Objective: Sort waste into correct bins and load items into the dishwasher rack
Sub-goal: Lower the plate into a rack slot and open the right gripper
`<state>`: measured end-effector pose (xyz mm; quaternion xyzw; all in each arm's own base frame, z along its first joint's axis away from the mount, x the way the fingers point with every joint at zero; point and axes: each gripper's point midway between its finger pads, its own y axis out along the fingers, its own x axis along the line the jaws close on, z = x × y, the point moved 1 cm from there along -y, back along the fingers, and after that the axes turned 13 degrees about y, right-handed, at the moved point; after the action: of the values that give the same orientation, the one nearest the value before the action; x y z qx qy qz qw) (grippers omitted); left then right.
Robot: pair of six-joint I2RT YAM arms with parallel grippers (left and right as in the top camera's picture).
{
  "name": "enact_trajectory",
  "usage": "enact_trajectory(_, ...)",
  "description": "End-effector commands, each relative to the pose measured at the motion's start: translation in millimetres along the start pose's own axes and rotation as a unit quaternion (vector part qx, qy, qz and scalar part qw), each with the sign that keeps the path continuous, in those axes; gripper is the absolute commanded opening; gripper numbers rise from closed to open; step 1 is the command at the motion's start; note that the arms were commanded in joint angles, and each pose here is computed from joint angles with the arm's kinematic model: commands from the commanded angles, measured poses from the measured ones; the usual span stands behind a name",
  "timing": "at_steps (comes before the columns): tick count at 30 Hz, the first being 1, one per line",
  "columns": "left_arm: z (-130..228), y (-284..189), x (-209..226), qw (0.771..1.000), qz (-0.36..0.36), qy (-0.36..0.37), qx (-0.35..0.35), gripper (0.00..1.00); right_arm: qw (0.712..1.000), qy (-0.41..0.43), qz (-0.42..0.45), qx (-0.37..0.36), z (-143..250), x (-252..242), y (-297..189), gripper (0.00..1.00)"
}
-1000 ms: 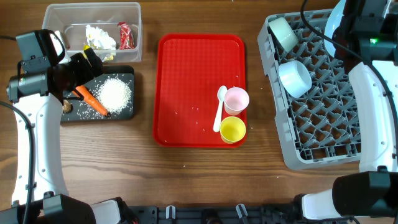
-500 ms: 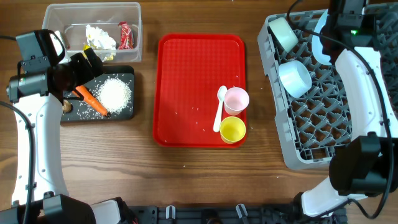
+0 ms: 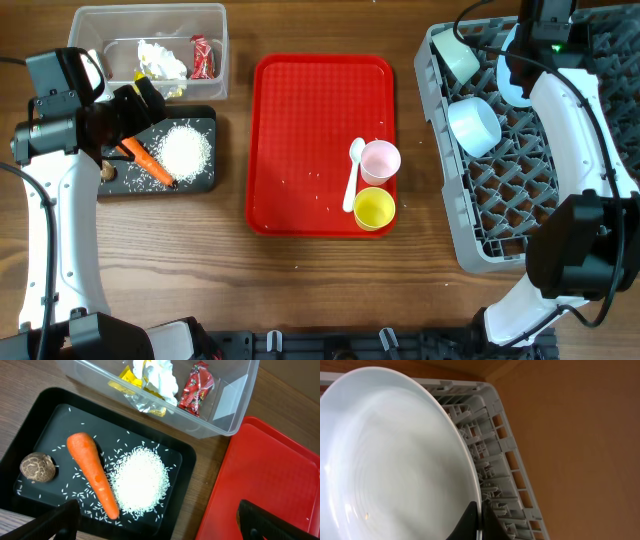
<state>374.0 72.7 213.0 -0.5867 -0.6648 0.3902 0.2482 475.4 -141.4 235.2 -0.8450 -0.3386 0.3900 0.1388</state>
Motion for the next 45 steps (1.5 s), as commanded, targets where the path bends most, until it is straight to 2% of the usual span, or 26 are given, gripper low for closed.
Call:
enact_trajectory(1, -2.7, -0.8, 2.4, 1.0, -0.003, 0.004, -0.003, 1.0, 1.0, -0.005, 0.002, 0.002, 1.6, 2.9, 5.2, 0.18)
enact_trajectory(4, -2.8, -0.8, 2.4, 1.0, -0.003, 0.004, -0.003, 1.0, 1.0, -0.002, -0.002, -0.001, 0.3, 3.9, 5.1, 0.54)
enact_trajectory(7, -2.8, -0.8, 2.4, 1.0, -0.003, 0.004, -0.003, 1.0, 1.0, 0.003, -0.008, -0.005, -1.6, 5.8, 5.1, 0.71)
enact_trajectory(10, -2.7, -0.8, 2.4, 1.0, -0.003, 0.004, -0.003, 1.0, 1.0, 0.025, -0.007, -0.008, -3.1, 6.0, 4.4, 0.79)
enact_trajectory(14, -2.8, -0.8, 2.4, 1.0, -0.003, 0.004, -0.003, 1.0, 0.998, 0.065, -0.007, -0.013, -6.4, 1.4, -0.3, 0.82)
enact_trajectory(16, -2.7, -0.8, 2.4, 1.0, -0.003, 0.004, -0.003, 1.0, 0.992, 0.118, -0.008, -0.033, -19.5, -14.4, -15.2, 0.83)
enact_trajectory(23, -2.7, -0.8, 2.4, 1.0, -0.003, 0.004, -0.003, 1.0, 0.981, 0.167, -0.029, -0.095, -51.8, -50.8, -66.0, 0.84)
enact_trajectory(26, -2.8, -0.8, 2.4, 1.0, -0.003, 0.004, -0.003, 1.0, 0.974, 0.156, -0.116, -0.114, -58.1, -38.6, -103.0, 0.86)
enact_trajectory(29, -2.8, -0.8, 2.4, 1.0, -0.003, 0.004, -0.003, 1.0, 0.955, 0.121, -0.245, -0.117, -53.6, -7.0, -146.5, 0.91)
enact_trajectory(33, -2.8, -0.8, 2.4, 1.0, -0.003, 0.004, -0.003, 1.0, 0.885, 0.107, -0.449, -0.066, -28.2, 45.2, -218.3, 0.92)
enact_trajectory(37, -2.8, -0.8, 2.4, 1.0, -0.003, 0.004, -0.003, 1.0, 0.82, 0.116, -0.558, 0.052, 10.6, 84.7, -258.5, 0.89)
enact_trajectory(39, -2.8, -0.8, 2.4, 1.0, -0.003, 0.004, -0.003, 1.0, 0.807, 0.105, -0.575, 0.09, 27.9, 99.6, -265.5, 0.89)
enact_trajectory(45, -2.8, -0.8, 2.4, 1.0, -0.003, 0.004, -0.003, 1.0, 0.8, 0.052, -0.578, 0.151, 73.7, 129.0, -274.8, 0.89)
